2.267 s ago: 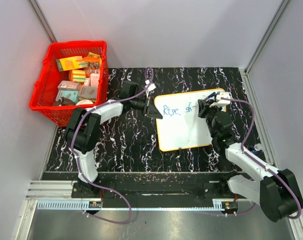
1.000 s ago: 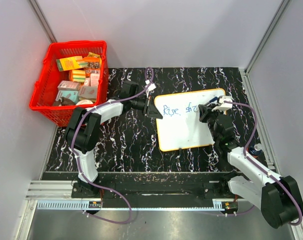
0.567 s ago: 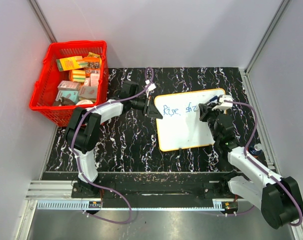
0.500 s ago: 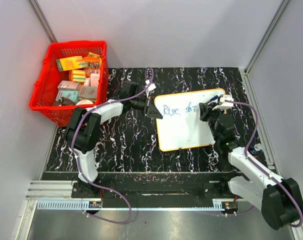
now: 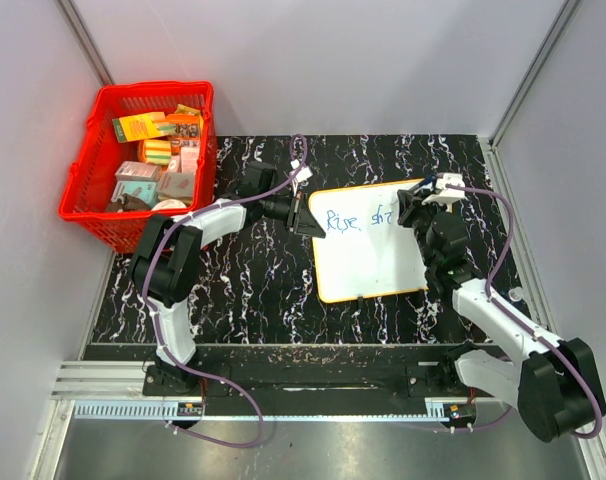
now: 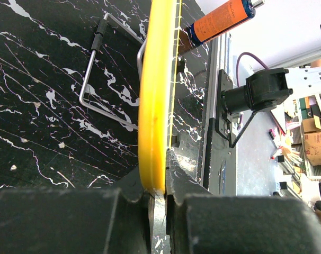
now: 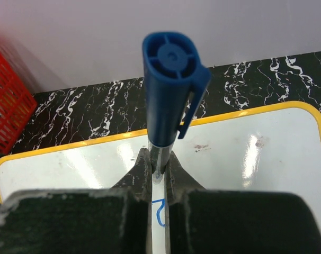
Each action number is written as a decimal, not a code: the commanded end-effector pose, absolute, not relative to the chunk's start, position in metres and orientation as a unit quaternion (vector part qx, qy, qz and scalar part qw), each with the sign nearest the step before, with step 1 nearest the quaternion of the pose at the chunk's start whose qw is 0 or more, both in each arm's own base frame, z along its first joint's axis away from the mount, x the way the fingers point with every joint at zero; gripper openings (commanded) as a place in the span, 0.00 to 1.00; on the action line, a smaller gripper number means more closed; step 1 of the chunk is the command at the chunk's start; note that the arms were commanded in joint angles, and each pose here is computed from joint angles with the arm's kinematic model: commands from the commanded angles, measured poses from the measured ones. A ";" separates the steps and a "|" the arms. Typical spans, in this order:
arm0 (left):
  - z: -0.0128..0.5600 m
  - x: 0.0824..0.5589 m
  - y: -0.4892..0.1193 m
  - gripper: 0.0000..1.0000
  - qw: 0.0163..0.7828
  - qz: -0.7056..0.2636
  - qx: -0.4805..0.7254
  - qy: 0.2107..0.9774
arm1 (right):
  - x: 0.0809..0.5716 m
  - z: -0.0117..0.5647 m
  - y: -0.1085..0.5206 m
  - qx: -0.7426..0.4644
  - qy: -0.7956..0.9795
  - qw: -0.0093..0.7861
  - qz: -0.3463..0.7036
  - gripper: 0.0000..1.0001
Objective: Write a sentence on the whiteboard
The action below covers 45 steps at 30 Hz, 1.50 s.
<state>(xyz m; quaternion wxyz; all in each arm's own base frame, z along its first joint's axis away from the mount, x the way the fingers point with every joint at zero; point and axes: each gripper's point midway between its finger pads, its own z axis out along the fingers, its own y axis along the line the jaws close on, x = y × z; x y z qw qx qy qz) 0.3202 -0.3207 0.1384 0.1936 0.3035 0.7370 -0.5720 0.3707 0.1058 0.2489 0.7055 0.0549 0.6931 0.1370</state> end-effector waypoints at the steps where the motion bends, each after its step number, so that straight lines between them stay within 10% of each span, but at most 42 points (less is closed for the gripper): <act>1: 0.086 0.317 -0.324 0.00 0.208 -0.511 0.352 0.756 | 0.377 0.276 0.099 0.067 0.664 0.733 0.130 0.00; 45: 0.085 0.316 -0.324 0.00 0.207 -0.511 0.353 0.756 | 0.357 0.257 0.093 0.075 0.675 0.722 0.133 0.00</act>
